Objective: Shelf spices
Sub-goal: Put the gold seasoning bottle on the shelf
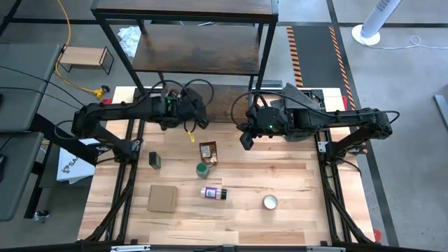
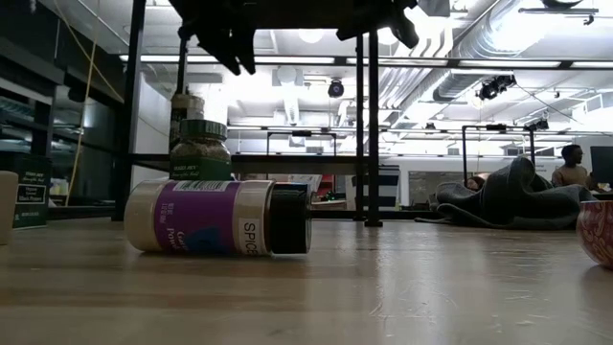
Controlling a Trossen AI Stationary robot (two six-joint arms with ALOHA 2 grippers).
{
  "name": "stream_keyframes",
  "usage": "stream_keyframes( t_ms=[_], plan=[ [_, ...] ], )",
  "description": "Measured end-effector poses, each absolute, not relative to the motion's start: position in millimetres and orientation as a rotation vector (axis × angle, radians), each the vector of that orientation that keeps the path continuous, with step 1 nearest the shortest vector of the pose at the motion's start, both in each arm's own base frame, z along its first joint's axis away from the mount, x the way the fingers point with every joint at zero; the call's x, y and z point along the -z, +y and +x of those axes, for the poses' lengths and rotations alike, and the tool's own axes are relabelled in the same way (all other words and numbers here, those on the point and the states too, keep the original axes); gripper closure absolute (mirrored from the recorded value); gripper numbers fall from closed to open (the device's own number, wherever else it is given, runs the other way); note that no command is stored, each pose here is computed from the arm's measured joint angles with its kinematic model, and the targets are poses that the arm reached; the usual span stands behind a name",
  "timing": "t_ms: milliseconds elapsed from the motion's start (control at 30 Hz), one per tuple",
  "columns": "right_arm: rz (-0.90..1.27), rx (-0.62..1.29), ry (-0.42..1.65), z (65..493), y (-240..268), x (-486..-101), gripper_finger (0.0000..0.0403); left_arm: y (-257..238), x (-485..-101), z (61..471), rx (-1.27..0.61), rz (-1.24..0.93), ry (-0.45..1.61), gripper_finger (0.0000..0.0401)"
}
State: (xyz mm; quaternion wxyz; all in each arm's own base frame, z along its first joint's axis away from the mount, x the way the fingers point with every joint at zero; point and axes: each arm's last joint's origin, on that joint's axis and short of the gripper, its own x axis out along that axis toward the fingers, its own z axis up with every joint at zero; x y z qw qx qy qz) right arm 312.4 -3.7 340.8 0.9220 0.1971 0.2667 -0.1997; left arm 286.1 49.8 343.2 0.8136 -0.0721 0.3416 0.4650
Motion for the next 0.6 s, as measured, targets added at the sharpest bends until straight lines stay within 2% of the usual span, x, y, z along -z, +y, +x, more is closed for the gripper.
stream_keyframes(
  t_ms=[167, 300, 500, 600],
  plan=[
    [0.405, 0.409, 0.548, 312.4, -3.6, -340.8, 0.0403, 48.2, -344.5, 286.5, -1.026, -0.156, 0.692, 0.0318],
    [0.407, 0.410, 0.547, 312.5, -3.6, -340.8, 0.0403, 47.8, -344.5, 286.5, -1.022, -0.150, 0.696, 0.0359],
    [0.421, 0.413, 0.542, 312.6, -3.7, -341.0, 0.0403, 38.9, -345.0, 280.7, -0.955, -0.055, 0.783, 0.0398],
    [0.439, 0.418, 0.538, 312.6, -3.7, -341.1, 0.0403, 32.2, -348.1, 264.5, -1.018, -0.064, 0.802, 0.0399]
  ],
)
